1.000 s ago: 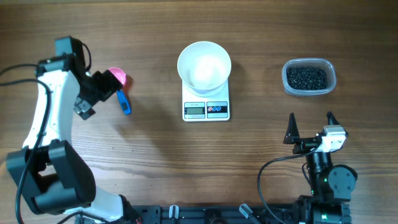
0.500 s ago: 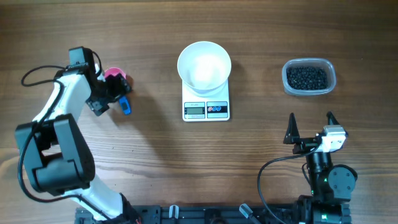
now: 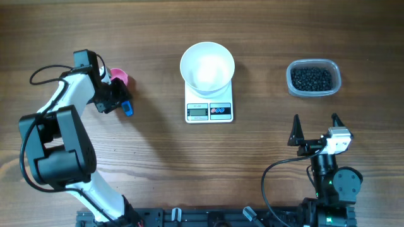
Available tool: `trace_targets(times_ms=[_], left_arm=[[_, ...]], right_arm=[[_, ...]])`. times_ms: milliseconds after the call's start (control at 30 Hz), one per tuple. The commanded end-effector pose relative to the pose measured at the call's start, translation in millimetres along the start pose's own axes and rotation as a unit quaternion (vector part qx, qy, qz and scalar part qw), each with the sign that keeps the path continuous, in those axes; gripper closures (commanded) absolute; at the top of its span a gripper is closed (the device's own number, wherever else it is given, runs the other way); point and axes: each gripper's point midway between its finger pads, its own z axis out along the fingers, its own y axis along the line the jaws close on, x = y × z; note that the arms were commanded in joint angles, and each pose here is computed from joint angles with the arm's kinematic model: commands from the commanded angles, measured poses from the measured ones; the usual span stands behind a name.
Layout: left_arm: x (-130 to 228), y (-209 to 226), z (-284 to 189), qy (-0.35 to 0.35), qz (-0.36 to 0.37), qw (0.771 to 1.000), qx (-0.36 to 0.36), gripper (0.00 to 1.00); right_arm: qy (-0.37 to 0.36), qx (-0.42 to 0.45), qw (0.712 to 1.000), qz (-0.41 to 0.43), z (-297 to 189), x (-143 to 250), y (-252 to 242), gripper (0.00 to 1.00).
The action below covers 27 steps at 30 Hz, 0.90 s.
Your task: Scoop item into bowl and weigh 150g on scale
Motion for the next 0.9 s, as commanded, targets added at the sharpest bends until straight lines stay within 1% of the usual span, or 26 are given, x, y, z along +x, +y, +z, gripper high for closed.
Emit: trace_targets(times_ms=[0,33,200,233,333,400,433,500,600,733,800,867], left_arm=[[8,4,12,0.021,-0.001,1.000,0.004,0.57],[7,3,12,0.020,0.005,1.000,0.004,0.60],[5,3,13,0.016,0.007,1.000,0.005,0.60],[5,3,13,0.016,0.007,1.000,0.005,0.63],[5,3,12,0.016,0.007,1.000,0.005,0.85],[4,2,12,0.014,0.008,1.000,0.006,0.87],[3,2,12,0.012,0.008,1.000,0.007,0.92],[2,1,10,0.010,0.009,1.000,0.007,0.96],[0,-4,3,0.002,0.011,1.000,0.016,0.96],[-8,-23,-23,-0.025,0.006,0.998,0.055,0.96],[-13,-36,-44,-0.046,-0.007,0.996,0.081,0.96],[-12,-61,-75,-0.061,0.001,0.988,0.142,0.96]], right_arm=[[-0.006,-0.010,1.000,0.001,-1,-3,4,0.00],[-0.006,-0.010,1.000,0.001,-1,-3,4,0.00],[-0.006,-0.010,1.000,0.001,-1,-3,4,0.00],[-0.006,-0.010,1.000,0.001,-1,-3,4,0.00],[-0.006,-0.010,1.000,0.001,-1,-3,4,0.00],[-0.006,-0.010,1.000,0.001,-1,-3,4,0.00],[-0.006,-0.010,1.000,0.001,-1,-3,4,0.00],[-0.006,-0.010,1.000,0.001,-1,-3,4,0.00],[-0.006,-0.010,1.000,0.001,-1,-3,4,0.00],[-0.006,-0.010,1.000,0.001,-1,-3,4,0.00],[-0.006,-0.010,1.000,0.001,-1,-3,4,0.00],[-0.006,-0.010,1.000,0.001,-1,-3,4,0.00]])
